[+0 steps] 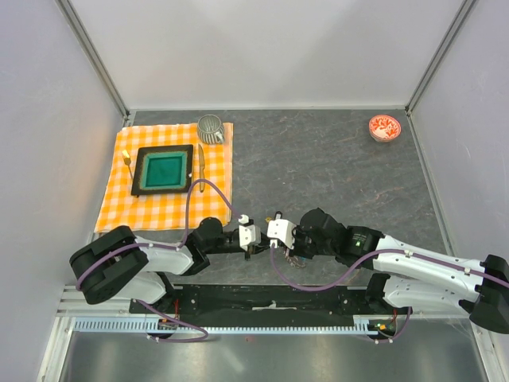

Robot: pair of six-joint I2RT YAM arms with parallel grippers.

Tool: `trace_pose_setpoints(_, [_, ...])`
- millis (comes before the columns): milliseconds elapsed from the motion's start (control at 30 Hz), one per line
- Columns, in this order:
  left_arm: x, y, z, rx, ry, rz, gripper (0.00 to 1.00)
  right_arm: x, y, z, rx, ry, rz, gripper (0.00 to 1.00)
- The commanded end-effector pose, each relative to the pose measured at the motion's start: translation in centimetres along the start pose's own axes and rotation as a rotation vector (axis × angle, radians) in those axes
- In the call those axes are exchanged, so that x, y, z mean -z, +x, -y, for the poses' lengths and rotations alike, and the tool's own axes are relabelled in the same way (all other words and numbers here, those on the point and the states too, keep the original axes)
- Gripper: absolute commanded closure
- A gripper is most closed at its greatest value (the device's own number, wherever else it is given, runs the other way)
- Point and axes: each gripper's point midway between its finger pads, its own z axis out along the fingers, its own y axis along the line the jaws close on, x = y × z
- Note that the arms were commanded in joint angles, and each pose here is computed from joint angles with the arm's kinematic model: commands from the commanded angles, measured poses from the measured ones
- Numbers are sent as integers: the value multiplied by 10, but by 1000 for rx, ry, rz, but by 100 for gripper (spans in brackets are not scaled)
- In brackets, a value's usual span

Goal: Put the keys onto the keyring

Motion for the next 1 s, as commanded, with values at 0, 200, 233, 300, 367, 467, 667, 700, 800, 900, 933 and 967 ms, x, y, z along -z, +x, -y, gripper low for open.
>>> trace_pose_setpoints(0, [-9, -14, -4, -64, 5, 24, 98, 13, -60, 13, 9, 25, 184, 100])
trace_pose_setpoints(200, [-9, -13, -7, -63, -13, 17, 98, 10, -57, 15, 2, 31, 164, 99])
trace_pose_setpoints(233, [-9, -14, -8, -66, -21, 22, 98, 10, -55, 15, -2, 36, 155, 98])
trace_pose_setpoints(300, [-7, -15, -12, -63, -50, 33, 98, 11, -53, 17, -15, 53, 149, 91])
trace_pose_setpoints(367, [-4, -19, -14, -70, -75, 56, 98, 15, -49, 21, -31, 81, 133, 78])
trace_pose_setpoints(467, [-1, -21, -18, -67, -109, 77, 98, 20, -45, 25, -68, 110, 122, 69])
trace_pose_setpoints(667, [4, -24, -20, -34, -148, 128, 98, 22, -34, 19, -175, 78, 134, 64])
trace_pose_setpoints(700, [4, -26, -19, -29, -149, 142, 98, 20, -27, 19, -193, 73, 126, 64])
trace_pose_setpoints(800, [4, -27, -16, -21, -135, 154, 98, 18, -21, 20, -238, 55, 147, 64])
trace_pose_setpoints(900, [3, -30, -15, -21, -126, 163, 98, 17, -22, 24, -249, 53, 168, 64])
trace_pose_setpoints(933, [4, -29, -14, -19, -123, 160, 98, 16, -22, 25, -248, 50, 165, 64])
trace_pose_setpoints(967, [4, -30, -14, -22, -123, 164, 98, 14, -20, 24, -247, 42, 156, 65])
